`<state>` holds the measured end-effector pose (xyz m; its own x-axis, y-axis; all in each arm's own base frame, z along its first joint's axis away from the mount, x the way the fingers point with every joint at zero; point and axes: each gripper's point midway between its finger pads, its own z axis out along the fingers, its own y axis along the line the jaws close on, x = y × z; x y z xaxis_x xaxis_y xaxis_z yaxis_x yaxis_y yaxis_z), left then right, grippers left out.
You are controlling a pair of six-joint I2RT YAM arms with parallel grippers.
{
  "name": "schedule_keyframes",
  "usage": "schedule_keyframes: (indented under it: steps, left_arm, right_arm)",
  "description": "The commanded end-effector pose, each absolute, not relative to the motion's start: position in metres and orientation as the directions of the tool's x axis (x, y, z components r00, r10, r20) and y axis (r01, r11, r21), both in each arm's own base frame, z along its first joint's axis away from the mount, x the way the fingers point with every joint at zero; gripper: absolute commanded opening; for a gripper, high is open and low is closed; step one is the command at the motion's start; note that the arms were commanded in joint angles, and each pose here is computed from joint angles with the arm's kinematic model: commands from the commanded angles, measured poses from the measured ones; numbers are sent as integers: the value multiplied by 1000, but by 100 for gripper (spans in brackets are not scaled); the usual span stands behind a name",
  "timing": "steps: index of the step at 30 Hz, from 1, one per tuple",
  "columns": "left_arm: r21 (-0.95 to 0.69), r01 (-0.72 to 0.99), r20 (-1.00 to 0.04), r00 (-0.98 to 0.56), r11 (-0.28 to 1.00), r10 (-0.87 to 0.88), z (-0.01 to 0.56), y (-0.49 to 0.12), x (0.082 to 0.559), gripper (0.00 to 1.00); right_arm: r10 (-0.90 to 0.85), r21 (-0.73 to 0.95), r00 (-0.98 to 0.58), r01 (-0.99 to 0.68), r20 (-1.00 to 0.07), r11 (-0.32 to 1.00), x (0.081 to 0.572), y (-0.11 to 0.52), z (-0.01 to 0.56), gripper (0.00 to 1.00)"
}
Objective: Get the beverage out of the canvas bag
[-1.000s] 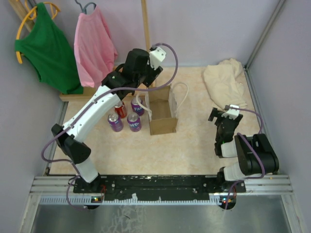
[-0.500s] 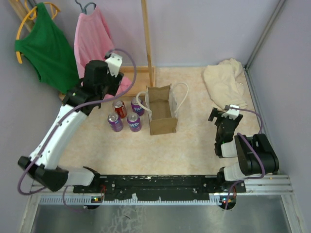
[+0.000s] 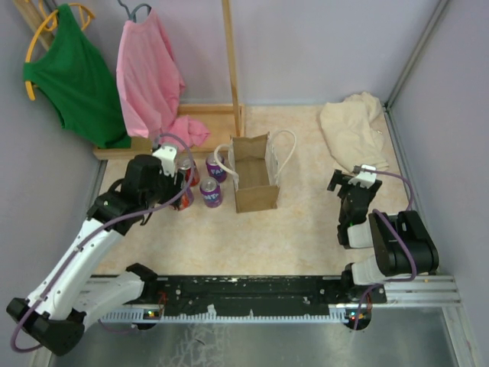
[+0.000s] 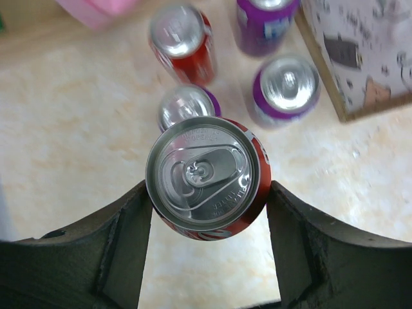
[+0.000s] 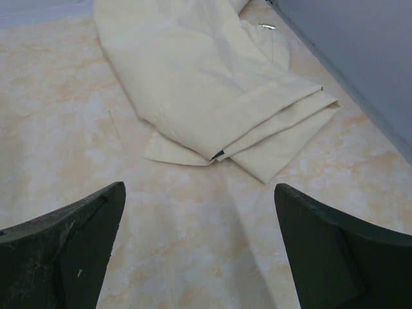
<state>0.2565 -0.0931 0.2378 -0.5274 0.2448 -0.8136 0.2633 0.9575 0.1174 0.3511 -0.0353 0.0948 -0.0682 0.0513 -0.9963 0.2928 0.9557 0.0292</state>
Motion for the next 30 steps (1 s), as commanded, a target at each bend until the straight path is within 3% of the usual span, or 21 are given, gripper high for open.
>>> schedule_keyframes:
  steps: [1,14,30]
  left_arm:
    - [-68,307,-848,-519,949,107,234,-118,243,0]
    - [-122,283,-873,-486,951,32,185,-132,262,0]
    - [-13,236,-870,-482,972,105,146,-142,266,0]
  right_arm:
    - [44,36,-18,301,-999,953,356,-36,108,99]
    - [43,35,-19,302,-999,953,356,-36,108,99]
    - [43,35,-19,302,-999,953,356,-36,108,99]
